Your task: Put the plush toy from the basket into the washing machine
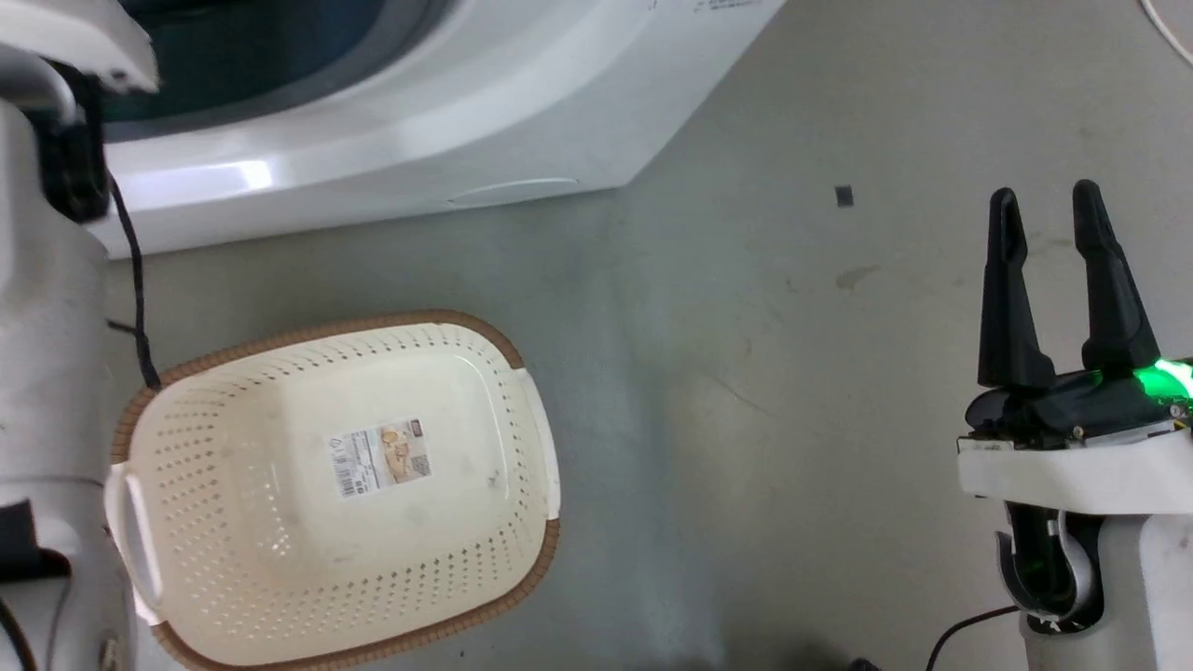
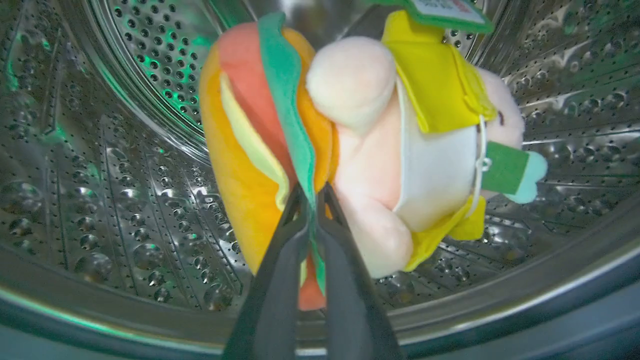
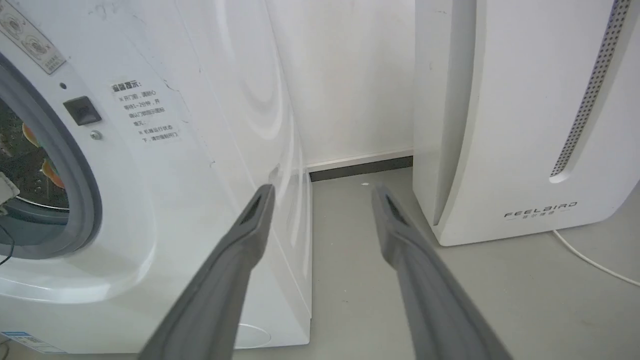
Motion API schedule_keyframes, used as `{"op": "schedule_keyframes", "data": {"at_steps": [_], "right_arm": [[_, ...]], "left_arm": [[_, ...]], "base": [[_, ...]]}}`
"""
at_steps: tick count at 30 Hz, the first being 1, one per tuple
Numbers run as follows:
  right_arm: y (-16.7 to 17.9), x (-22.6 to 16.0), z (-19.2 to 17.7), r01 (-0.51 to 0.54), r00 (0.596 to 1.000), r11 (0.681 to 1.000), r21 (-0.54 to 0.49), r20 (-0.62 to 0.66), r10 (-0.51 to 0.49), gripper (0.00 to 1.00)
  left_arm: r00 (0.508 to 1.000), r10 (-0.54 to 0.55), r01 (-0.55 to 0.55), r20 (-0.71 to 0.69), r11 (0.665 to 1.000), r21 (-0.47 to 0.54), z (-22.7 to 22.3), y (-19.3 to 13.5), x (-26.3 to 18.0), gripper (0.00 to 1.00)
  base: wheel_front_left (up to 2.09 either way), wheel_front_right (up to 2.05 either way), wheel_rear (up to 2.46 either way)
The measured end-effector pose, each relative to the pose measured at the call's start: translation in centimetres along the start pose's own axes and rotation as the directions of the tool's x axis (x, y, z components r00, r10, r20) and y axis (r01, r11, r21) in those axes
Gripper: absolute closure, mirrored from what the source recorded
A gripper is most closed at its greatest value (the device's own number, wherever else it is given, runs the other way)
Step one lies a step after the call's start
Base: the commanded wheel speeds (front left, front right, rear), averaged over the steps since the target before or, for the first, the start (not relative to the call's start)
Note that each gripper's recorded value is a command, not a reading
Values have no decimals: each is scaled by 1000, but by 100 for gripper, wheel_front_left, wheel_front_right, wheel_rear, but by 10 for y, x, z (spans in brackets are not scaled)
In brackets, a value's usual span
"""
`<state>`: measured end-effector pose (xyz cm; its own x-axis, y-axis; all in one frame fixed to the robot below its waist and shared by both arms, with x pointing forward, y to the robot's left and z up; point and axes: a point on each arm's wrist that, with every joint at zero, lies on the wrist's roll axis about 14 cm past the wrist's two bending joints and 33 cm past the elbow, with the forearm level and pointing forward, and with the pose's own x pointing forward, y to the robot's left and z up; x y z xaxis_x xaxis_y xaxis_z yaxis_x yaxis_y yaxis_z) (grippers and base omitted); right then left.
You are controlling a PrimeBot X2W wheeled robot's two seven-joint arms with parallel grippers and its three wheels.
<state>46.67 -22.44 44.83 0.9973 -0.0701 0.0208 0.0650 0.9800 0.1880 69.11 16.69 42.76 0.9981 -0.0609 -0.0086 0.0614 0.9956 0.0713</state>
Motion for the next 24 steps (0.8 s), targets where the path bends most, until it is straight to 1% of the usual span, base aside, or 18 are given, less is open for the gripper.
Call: {"op": "schedule_keyframes", "data": {"at_steps": [5, 11, 12, 13, 18, 24], "right_arm": [[-10, 2, -11, 22, 999, 1000, -15, -25, -23, 0], [-17, 0, -19, 39, 998, 999, -29, -49, -40, 0], [-17, 0, -20, 39, 998, 999, -29, -50, -40, 0], [-16, 0, -20, 38, 998, 999, -28, -50, -40, 0], [-12, 0, -19, 28, 998, 999, -20, -48, -29, 0], [-4, 0, -5, 8, 1000, 1000, -13, -16, -8, 0]], "left_arm": [[1000, 19, -19, -2, 1000, -14, -14, 2, 19, 100], [999, 46, -47, -21, 998, -38, -28, 9, 27, 100], [998, 50, -51, -26, 998, -40, -30, 11, 27, 92], [998, 51, -52, -30, 998, -38, -30, 12, 27, 0], [999, 33, -33, -23, 999, -35, -22, 11, 25, 0], [1000, 15, -15, -27, 1000, -22, -11, 5, 10, 0]], "base": [[0, 0, 0], [0, 0, 0], [0, 0, 0], [0, 0, 0], [0, 0, 0], [0, 0, 0]]}}
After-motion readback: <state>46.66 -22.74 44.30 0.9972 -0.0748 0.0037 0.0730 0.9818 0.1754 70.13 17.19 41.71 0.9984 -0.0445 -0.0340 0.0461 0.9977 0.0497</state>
